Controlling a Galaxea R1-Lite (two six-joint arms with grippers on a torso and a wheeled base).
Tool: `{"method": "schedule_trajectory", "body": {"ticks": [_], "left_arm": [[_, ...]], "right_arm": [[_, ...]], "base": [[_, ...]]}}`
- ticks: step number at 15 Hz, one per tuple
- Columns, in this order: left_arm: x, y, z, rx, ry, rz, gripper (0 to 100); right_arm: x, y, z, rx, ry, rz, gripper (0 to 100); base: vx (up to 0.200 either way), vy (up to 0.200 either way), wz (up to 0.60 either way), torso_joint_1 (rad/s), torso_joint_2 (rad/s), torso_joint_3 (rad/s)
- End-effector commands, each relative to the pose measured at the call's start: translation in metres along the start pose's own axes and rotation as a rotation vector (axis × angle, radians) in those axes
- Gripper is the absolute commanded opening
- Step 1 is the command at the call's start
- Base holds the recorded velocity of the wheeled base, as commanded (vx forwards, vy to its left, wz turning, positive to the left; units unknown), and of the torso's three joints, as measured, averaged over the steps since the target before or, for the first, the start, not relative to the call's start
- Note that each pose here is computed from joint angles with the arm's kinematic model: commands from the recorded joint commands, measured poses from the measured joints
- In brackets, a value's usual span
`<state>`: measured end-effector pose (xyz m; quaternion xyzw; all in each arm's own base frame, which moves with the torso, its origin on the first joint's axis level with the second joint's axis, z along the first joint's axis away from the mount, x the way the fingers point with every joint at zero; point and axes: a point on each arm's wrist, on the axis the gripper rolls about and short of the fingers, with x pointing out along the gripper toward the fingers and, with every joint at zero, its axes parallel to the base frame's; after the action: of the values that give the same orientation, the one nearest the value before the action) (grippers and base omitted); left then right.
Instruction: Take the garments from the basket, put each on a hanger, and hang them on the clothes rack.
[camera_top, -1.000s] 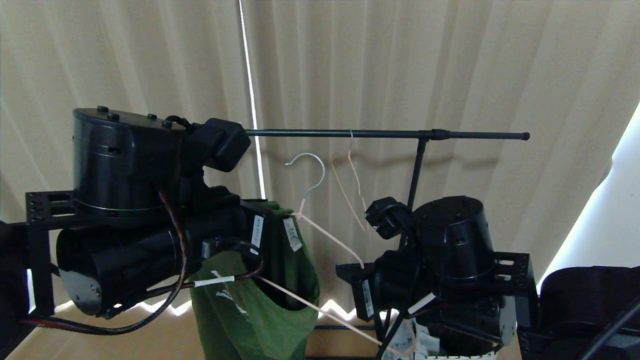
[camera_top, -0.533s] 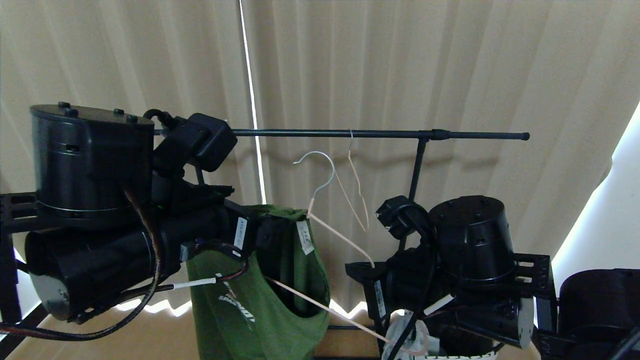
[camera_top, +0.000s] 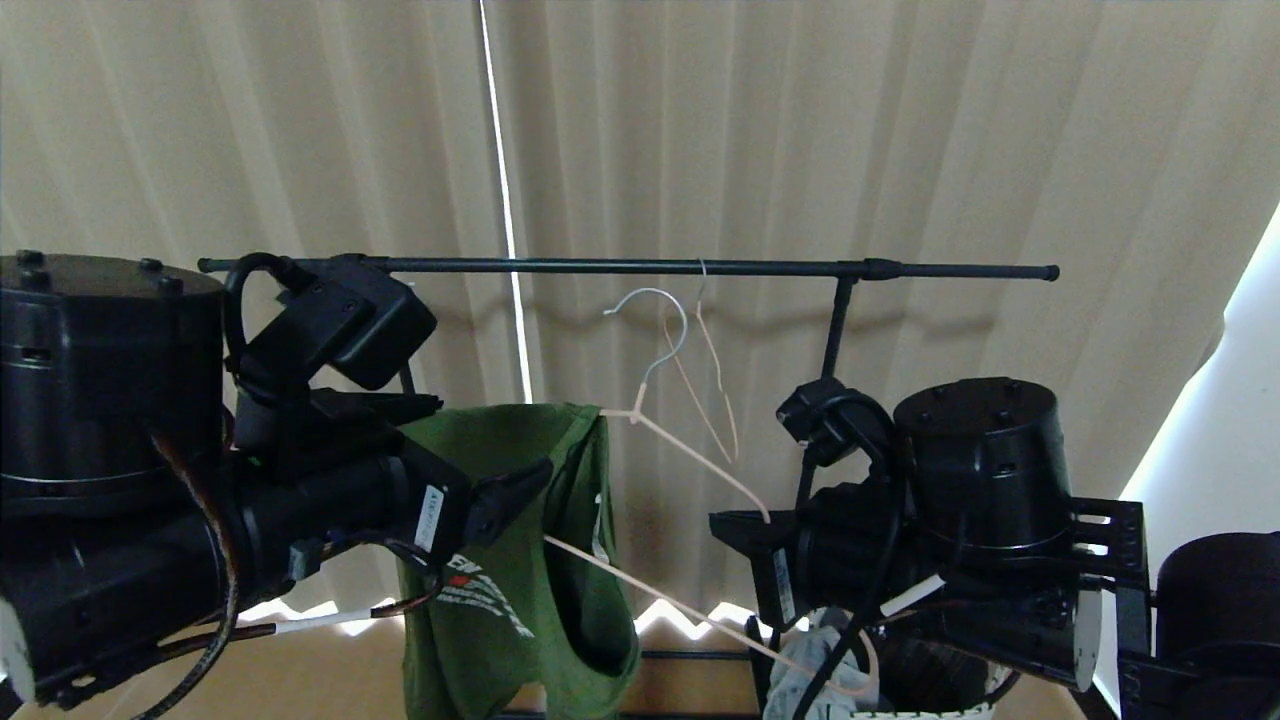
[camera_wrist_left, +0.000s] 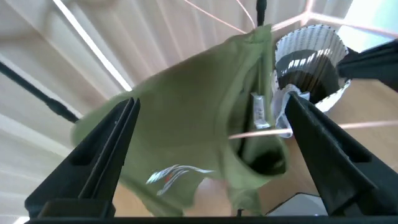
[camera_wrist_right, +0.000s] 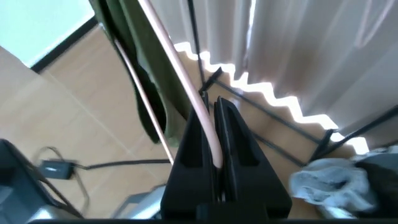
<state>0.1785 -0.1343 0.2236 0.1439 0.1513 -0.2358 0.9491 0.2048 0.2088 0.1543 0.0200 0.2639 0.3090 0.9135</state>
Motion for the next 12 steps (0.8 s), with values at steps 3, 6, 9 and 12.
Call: {"method": "schedule_trajectory", "body": {"ticks": [3,6,9,12], "left_arm": [[-0.012,0.016,0.002,0.075,-0.067,-0.008,100],[-0.015,0.039,0.002,0.251,-0.133,-0.126,100],[-0.009,0.05,0.009,0.462,-0.172,-0.124,100],[0.006,0.049,0.015,0.578,-0.185,-0.131,100]], "right_arm": [[-0.027,-0.025,0.002,-0.066,-0.039,-0.055,0],[-0.04,-0.036,0.009,-0.125,-0.068,-0.027,0],[-0.04,-0.038,0.015,-0.189,-0.083,0.02,0],[-0.035,-0.035,0.022,-0.198,-0.094,0.053,0]], "base": [[0.0,0.0,0.0,0.0,0.0,0.0],[0.0,0.0,0.0,0.0,0.0,0.0],[0.0,0.0,0.0,0.0,0.0,0.0],[0.0,0.0,0.0,0.0,0.0,0.0]]}}
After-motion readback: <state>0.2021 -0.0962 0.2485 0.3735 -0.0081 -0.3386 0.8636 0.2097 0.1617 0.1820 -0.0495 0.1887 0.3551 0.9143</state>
